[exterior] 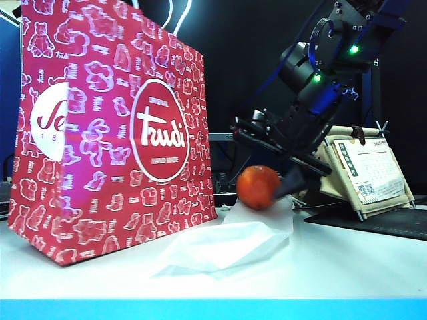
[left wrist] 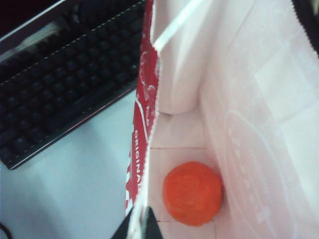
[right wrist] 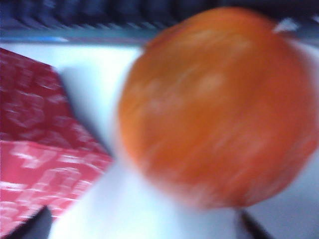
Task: Open the paper bag and put two oranges into the paper bag.
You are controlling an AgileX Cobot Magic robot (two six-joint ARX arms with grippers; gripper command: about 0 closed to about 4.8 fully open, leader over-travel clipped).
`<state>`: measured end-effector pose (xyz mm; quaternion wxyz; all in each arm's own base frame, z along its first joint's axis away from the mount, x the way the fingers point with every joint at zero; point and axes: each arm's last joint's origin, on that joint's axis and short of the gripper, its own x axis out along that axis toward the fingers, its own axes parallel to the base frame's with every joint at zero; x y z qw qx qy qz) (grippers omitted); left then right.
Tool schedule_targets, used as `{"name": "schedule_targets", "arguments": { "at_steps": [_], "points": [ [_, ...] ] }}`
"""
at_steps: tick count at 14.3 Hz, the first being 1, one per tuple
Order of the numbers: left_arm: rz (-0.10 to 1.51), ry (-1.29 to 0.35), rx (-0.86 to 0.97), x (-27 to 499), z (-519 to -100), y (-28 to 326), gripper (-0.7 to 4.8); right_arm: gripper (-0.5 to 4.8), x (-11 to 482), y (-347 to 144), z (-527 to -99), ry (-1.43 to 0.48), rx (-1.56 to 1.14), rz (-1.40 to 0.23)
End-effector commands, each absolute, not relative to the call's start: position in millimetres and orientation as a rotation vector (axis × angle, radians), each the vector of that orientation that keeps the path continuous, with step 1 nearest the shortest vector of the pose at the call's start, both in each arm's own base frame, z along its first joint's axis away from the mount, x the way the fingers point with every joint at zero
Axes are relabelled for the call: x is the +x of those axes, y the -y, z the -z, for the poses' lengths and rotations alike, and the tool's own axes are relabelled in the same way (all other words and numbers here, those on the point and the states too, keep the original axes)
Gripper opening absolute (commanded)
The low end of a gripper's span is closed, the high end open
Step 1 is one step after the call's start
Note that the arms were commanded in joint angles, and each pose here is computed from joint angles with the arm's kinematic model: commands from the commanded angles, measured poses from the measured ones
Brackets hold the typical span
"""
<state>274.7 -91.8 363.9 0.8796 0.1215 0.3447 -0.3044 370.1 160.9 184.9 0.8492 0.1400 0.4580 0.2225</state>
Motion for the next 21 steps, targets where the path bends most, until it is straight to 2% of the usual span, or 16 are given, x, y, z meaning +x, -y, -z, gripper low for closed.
{"name": "schedule_targets", "arguments": {
  "at_steps": [1, 8, 13, 21],
  "points": [
    [0.633, -0.699, 0.258, 273, -368, 91, -0.05, 4.79, 371, -159, -189, -0.925, 0.261, -0.398],
    [0.638, -0.696, 0.271, 274, -367, 91, -0.05, 4.79, 380, -160, -200, -0.775, 0.265, -0.348],
    [0.638, -0.698, 0.271, 274, -367, 91, -0.05, 4.79, 382, -160, -195, -0.78, 0.273, -0.34],
    [0.639, -0.708, 0.271, 273, -366, 91, -0.05, 4.79, 376, -178, -180, -0.865, 0.305, -0.434]
  ]
}}
